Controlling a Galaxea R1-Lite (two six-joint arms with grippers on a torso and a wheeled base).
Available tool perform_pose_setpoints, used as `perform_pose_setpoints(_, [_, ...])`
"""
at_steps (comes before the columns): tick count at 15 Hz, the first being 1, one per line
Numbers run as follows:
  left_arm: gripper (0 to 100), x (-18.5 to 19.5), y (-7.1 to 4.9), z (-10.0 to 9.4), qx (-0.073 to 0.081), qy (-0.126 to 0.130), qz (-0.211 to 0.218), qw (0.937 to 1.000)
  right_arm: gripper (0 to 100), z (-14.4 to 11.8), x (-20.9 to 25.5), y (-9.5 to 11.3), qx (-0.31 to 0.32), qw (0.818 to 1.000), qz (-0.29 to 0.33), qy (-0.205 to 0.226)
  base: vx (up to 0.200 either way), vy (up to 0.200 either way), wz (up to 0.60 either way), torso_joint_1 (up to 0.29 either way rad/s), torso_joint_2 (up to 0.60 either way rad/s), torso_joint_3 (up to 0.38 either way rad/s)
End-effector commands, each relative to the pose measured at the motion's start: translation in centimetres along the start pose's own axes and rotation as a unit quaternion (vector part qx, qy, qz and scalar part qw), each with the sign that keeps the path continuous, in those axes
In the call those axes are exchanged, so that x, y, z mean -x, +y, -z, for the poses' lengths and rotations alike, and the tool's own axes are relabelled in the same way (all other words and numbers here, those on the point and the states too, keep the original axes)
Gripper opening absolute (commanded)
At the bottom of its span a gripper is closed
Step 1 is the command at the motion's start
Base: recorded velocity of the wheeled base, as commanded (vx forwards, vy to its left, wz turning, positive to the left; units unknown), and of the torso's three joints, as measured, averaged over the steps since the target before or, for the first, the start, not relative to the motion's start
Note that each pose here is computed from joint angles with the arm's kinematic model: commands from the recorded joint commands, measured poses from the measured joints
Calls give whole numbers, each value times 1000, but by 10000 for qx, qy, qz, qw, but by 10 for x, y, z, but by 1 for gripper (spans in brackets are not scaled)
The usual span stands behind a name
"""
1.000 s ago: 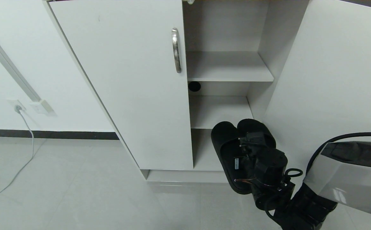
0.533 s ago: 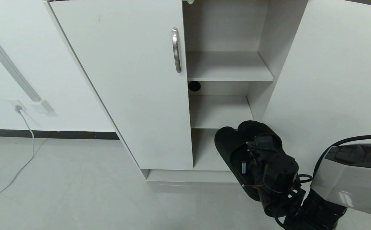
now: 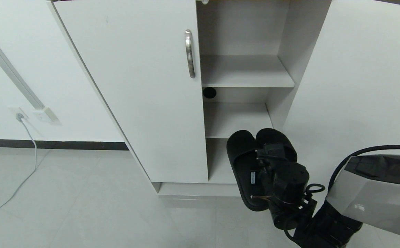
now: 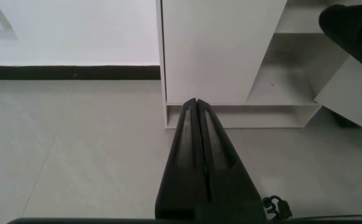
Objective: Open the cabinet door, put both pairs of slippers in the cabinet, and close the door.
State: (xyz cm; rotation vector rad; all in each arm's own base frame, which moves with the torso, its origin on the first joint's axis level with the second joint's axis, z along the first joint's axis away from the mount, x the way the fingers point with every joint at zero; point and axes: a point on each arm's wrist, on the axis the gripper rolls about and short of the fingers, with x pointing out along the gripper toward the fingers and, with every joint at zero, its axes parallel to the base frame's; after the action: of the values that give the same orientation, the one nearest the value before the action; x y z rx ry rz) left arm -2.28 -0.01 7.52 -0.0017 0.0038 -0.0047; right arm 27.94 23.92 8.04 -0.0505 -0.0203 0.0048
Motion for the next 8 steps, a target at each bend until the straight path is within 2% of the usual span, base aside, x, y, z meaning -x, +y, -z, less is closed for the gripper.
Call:
perform_pose_setpoints(1, [0, 0, 0, 0, -1, 12, 0, 10000, 0, -5, -16, 23, -239, 9997, -77, -59, 0, 0, 0, 0, 0, 0])
perform_pose_setpoints(5, [0, 0, 0, 0, -8, 12, 7, 10000, 0, -17, -33, 47, -507, 9976, -115, 449, 0, 0, 0, 0, 0, 0])
perform_pose_setpoints(8, [0, 0, 0, 0, -16, 12, 7, 10000, 0, -15, -44, 55, -524, 9973, 5, 508, 0, 0, 0, 0, 0, 0])
